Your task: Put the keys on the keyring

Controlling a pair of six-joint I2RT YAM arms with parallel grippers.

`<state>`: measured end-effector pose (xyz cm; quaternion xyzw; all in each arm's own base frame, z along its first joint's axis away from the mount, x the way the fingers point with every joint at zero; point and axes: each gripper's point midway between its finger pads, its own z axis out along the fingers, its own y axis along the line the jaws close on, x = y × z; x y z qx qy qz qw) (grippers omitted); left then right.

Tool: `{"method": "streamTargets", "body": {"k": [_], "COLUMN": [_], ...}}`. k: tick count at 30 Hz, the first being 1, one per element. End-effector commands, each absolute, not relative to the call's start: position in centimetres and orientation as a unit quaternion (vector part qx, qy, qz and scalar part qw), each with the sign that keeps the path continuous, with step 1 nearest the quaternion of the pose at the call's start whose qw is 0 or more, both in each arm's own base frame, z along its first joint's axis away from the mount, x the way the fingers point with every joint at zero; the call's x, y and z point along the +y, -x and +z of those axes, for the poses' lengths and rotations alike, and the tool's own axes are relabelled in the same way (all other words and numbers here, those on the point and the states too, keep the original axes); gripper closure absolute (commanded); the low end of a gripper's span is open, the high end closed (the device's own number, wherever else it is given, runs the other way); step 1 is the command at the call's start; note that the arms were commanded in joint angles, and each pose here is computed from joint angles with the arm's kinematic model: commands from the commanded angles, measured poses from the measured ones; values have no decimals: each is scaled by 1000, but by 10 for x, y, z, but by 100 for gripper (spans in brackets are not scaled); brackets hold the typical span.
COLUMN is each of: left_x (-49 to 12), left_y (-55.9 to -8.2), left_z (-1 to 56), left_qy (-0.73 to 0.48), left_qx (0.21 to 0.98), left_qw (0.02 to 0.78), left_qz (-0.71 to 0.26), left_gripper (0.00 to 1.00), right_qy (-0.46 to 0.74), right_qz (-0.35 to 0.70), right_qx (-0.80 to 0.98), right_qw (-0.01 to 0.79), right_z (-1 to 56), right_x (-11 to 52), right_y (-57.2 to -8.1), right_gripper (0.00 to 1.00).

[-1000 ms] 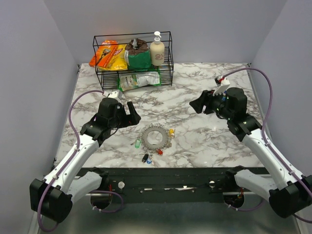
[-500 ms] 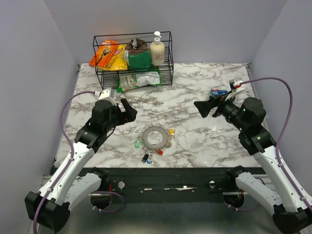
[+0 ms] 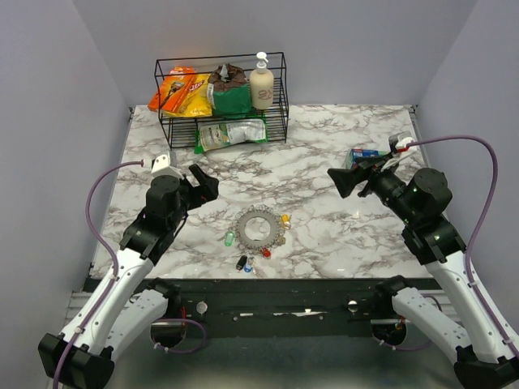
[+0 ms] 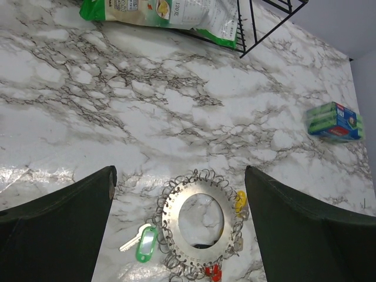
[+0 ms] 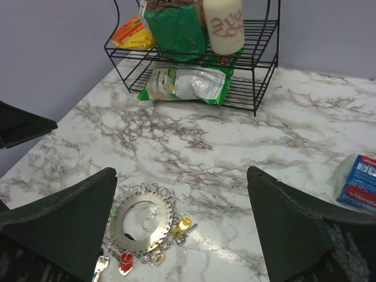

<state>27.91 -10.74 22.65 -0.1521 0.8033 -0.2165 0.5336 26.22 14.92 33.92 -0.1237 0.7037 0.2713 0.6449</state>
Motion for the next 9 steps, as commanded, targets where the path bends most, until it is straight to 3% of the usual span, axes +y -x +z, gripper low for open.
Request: {"method": "streamTargets", "body": {"k": [1, 9], "left_x": [-102, -106], "left_y": [-284, -285], "left_z": [231, 243], "left_qy": [162, 143], "left_qx": [791, 784], "left_qw": [550, 563], "left_qz": [-212, -219], "left_gripper": [1, 1], "right_qy": [118, 102], "right_qz": [254, 255], "right_qx": [693, 689], "right_qw": [664, 671], "right_z": [349, 341], "right_x": [141, 140], "right_y": [-264, -272], "right_gripper": [0, 0]}}
